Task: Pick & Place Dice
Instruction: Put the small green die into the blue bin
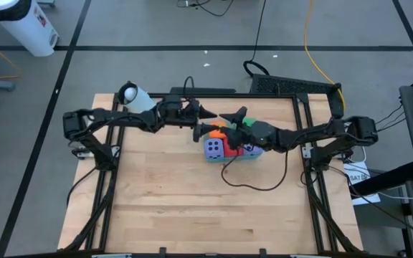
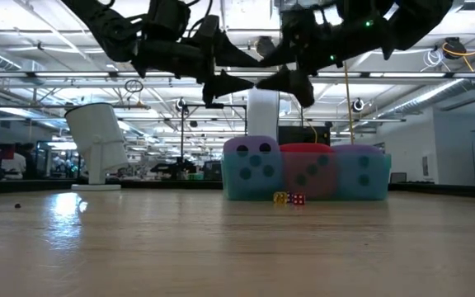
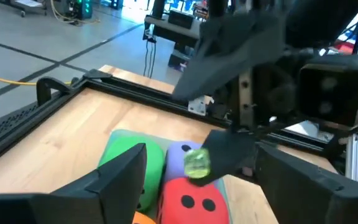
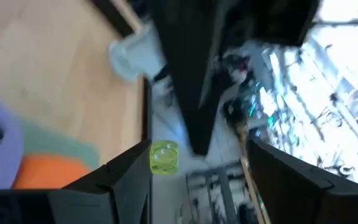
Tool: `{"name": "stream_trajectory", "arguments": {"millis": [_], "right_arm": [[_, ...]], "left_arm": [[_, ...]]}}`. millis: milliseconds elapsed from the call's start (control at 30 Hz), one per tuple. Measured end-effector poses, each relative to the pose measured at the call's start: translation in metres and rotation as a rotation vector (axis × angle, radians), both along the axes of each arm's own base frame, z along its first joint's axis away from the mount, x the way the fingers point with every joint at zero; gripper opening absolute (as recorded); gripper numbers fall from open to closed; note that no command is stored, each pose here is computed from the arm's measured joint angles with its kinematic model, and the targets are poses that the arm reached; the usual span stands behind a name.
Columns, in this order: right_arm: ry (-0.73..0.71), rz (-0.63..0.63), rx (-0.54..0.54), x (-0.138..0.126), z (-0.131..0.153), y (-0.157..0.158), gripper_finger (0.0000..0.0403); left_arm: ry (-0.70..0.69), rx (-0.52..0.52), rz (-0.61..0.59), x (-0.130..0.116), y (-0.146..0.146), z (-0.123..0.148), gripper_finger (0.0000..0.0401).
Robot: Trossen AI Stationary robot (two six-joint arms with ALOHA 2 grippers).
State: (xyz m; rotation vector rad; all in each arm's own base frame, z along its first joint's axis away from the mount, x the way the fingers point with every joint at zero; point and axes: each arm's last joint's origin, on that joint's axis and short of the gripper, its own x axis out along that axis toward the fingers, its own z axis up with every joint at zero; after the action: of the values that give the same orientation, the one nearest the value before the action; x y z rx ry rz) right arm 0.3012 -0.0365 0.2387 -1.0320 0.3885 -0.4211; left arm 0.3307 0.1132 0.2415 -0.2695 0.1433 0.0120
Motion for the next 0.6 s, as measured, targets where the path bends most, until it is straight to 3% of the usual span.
{"name": "stream_trajectory", "arguments": {"millis": [133, 267, 600], "right_arm": [[0.101, -0.035, 0.042, -0.004, -0.010, -0.004, 0.0253], [0.114, -0.072, 0.079, -0.008, -0.017, -0.012, 0.0250], [0.035, -0.079, 0.070, -0.014, -0.023, -0.014, 0.0250]], "left_arm": [[-0.009, 0.009, -0.010, 0.003, 0.001, 0.002, 0.0280], [-0.008, 0.004, -0.040, 0.003, 0.000, 0.002, 0.0231], [-0.008, -0.003, -0.092, 0.007, -0.013, 0.002, 0.0021]]}}
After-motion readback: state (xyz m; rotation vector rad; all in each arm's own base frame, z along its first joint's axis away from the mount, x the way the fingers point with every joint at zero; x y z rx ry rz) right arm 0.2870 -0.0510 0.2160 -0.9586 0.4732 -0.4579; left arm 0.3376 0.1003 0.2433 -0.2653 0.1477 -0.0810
